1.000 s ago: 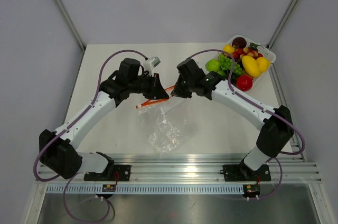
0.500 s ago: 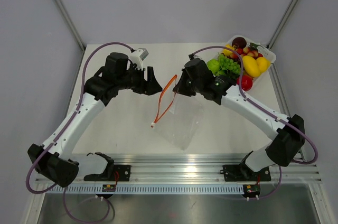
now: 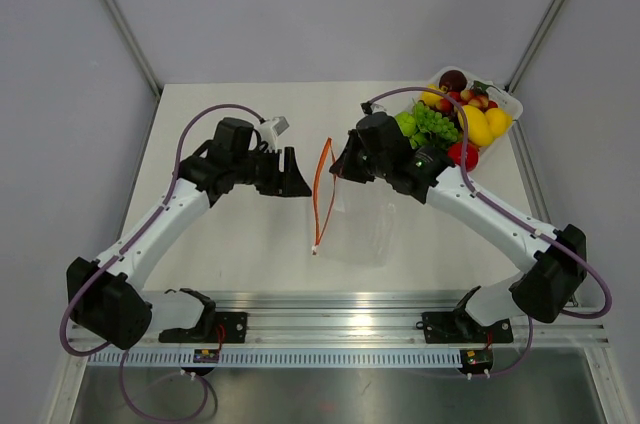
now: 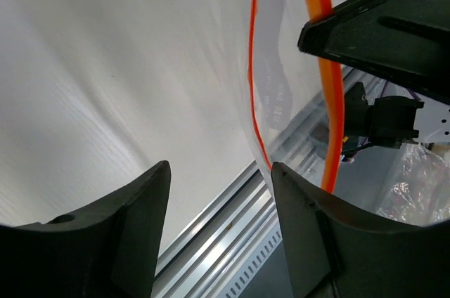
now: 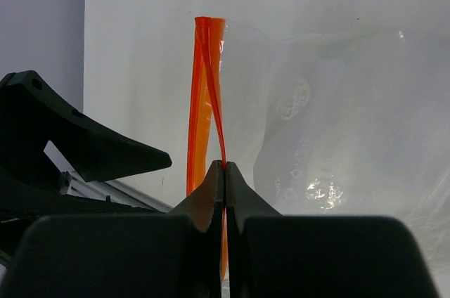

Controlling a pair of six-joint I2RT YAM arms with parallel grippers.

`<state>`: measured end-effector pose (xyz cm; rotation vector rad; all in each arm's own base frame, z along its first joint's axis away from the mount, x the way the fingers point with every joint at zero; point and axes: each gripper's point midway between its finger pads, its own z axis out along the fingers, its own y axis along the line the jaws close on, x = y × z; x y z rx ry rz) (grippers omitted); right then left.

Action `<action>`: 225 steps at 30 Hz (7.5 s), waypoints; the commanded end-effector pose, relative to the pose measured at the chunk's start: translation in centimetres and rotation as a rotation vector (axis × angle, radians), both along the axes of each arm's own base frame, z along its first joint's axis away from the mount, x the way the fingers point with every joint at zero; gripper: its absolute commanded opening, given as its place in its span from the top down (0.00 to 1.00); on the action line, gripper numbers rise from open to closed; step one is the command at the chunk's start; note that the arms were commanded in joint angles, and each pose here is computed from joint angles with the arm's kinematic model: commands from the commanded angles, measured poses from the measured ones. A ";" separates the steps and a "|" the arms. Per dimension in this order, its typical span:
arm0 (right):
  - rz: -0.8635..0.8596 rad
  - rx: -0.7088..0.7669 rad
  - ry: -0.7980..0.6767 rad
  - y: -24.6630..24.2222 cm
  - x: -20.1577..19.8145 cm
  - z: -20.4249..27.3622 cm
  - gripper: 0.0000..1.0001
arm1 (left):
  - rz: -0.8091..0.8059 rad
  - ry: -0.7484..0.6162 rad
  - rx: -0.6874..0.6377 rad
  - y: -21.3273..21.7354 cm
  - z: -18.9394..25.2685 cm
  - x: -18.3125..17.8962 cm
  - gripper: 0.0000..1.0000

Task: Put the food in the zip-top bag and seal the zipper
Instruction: Open the zipper of the food storage bag, then pick up the fake fruit from the bin, then place the fake fruit in the zipper food storage bag.

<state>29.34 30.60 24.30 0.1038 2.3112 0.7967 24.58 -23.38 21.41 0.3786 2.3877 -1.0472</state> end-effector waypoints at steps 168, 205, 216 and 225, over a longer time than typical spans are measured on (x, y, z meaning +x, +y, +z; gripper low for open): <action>0.037 -0.051 -0.050 -12.4 2.1 0.1 0.48 | -0.005 -0.083 0.102 -16.5 5.1 7.1 1.00; 0.179 -0.119 0.087 -10.1 0.4 -4.6 0.44 | -0.042 -0.062 0.059 -17.2 5.1 7.2 1.00; 0.196 -0.101 0.043 -9.8 0.2 -3.0 0.44 | -0.036 -0.043 0.089 -16.5 3.5 7.4 1.00; 0.200 -0.073 0.036 -9.5 0.1 -2.9 0.44 | -0.045 -0.031 0.096 -16.4 2.9 7.2 1.00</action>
